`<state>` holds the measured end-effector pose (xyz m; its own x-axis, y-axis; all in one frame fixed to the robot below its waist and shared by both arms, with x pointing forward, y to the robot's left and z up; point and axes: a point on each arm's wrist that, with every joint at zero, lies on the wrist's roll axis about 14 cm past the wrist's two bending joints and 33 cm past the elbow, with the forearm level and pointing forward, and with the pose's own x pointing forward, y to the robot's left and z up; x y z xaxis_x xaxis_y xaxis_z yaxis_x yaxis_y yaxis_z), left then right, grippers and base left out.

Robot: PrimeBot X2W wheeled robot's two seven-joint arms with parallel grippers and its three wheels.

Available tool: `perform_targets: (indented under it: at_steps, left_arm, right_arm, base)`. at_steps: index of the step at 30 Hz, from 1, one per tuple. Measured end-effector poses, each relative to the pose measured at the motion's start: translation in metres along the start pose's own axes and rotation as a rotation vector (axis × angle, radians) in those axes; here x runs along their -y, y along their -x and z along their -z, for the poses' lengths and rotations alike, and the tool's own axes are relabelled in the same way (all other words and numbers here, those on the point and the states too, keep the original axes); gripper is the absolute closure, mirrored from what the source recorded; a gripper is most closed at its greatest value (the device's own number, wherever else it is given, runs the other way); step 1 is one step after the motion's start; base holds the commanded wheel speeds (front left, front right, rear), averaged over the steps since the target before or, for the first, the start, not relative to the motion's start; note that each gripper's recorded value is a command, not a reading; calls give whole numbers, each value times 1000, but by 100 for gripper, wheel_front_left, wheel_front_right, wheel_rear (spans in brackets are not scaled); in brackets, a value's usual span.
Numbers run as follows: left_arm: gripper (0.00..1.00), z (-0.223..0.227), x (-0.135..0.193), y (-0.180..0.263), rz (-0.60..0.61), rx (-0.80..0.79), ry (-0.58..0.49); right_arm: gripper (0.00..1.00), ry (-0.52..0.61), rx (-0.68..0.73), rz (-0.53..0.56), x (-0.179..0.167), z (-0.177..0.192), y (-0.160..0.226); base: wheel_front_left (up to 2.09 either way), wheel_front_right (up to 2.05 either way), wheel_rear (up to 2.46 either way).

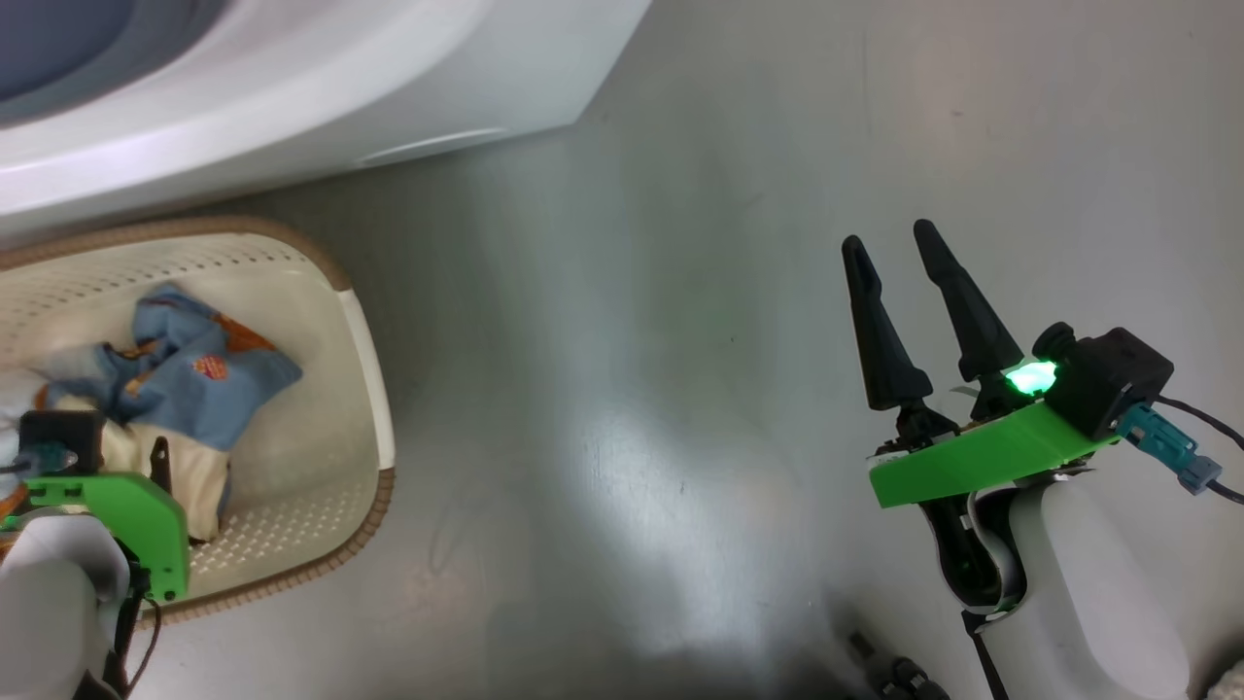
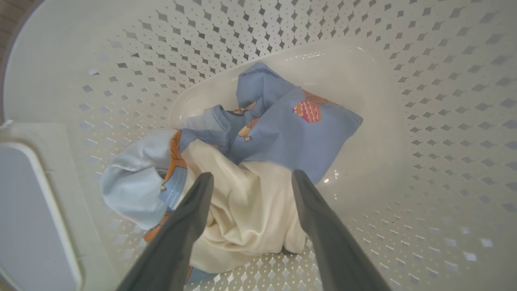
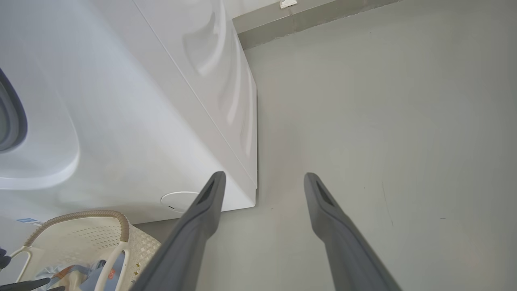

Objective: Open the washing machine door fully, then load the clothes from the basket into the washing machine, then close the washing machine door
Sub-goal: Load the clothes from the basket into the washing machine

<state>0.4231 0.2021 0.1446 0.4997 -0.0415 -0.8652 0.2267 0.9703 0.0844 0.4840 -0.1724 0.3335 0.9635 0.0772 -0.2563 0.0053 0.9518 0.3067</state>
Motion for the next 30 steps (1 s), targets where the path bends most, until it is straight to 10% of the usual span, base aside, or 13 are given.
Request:
perform_targets:
  at_steps: [24,25,26,28,30]
  left_arm:
    - [0,46,-6,-43,25,-334,-64]
    - [4,45,-6,-46,26,-331,-66]
    - [51,43,-5,-47,28,-326,-66]
    - [100,41,-3,-49,33,-322,-70]
    - [100,41,-2,-50,34,-322,-63]
  right_arm:
    - [0,-39,-67,40,18,32,-6]
    - [0,-39,-69,41,18,33,-6]
    - [0,-38,-71,42,19,34,-6]
    - [0,-38,-73,42,19,35,-6]
    - [0,-38,-73,40,18,35,-6]
  base:
    - [0,0,0]
    - [0,0,0]
    - [0,0,0]
    - [0,0,0]
    - [0,0,0]
